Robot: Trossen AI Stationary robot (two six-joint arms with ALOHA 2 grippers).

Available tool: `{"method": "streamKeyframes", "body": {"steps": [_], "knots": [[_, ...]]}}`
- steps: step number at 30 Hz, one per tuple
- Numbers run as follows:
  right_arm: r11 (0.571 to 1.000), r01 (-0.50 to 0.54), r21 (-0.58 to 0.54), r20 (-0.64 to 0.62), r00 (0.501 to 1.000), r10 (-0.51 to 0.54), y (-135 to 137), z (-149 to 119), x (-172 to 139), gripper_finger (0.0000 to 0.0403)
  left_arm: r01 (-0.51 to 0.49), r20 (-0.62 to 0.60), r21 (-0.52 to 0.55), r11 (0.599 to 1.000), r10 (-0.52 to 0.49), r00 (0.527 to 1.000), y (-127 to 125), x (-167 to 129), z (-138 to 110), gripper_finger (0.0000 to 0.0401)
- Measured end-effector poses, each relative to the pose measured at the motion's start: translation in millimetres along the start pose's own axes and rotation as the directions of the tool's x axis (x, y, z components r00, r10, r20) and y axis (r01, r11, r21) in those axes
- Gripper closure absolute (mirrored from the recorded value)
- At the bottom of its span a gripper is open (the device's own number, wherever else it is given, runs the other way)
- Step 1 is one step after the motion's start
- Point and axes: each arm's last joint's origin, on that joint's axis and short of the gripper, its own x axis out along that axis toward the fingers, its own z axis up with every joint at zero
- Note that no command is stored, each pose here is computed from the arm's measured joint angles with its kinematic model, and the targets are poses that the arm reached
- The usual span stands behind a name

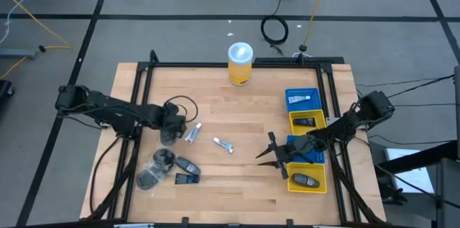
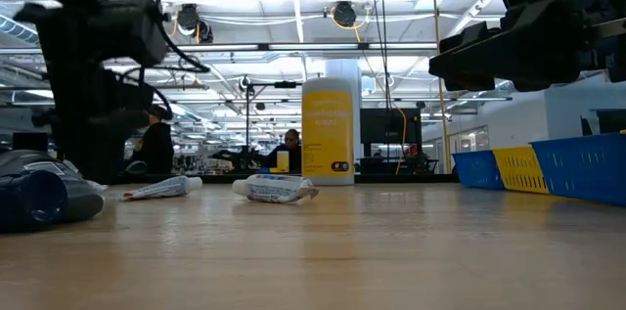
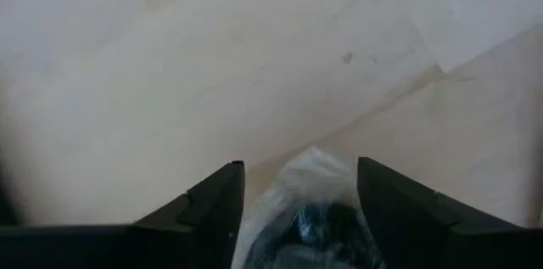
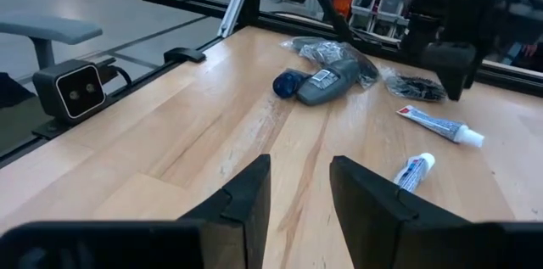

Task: Pick & Place Travel size toiletries
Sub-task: Put the black hairbrush into the bottom blue bin

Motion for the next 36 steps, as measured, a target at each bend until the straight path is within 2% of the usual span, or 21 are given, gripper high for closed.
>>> {"method": "streamKeyframes", "body": {"steps": [6,14,19,24,26,28,32,36], "knots": [[1.0,0.0,-0.001,-0.002,1.0,0.0,0.0,-0.2,0.0,0.0289,0.063,-0.026,0.045,0.997,-0.062,0.998,3.5,13.5,2.5,0.0236],[1.0,0.001,-0.001,-0.004,1.0,-0.001,-0.2,-0.4,0.0,0.0289,0.116,-0.078,0.164,0.98,-0.105,0.991,-0.2,10.0,2.7,0.0388],[1.0,0.001,-0.001,-0.003,1.0,-0.001,-0.3,-0.3,0.0,0.0289,0.088,-0.053,0.187,0.978,-0.079,0.995,-5.7,-4.8,11.9,0.0391],[1.0,0.018,0.003,-0.001,1.0,-0.018,-4.5,-0.3,0.4,0.0289,0.088,0.137,0.196,0.977,-0.116,0.984,-26.5,-37.8,33.3,0.0394],[0.998,0.053,0.025,0.01,0.999,-0.053,-8.9,0.7,0.7,0.0286,0.138,0.235,0.209,0.968,-0.186,0.954,-38.8,-51.3,41.5,0.0393],[0.988,0.135,0.079,0.016,0.991,-0.136,-15.4,3.4,2.8,0.0278,0.21,0.333,0.238,0.948,-0.283,0.9,-52.0,-60.9,47.3,0.0398],[0.957,0.261,0.125,0.005,0.965,-0.264,-27.3,11.4,11.4,0.0244,0.326,0.513,0.318,0.89,-0.451,0.731,-78.3,-76.0,55.0,0.0395],[0.933,0.346,0.098,-0.064,0.938,-0.341,-39.2,22.4,27.5,0.0198,0.354,0.629,0.397,0.847,-0.532,0.567,-102.4,-84.9,58.2,0.0399]]}}
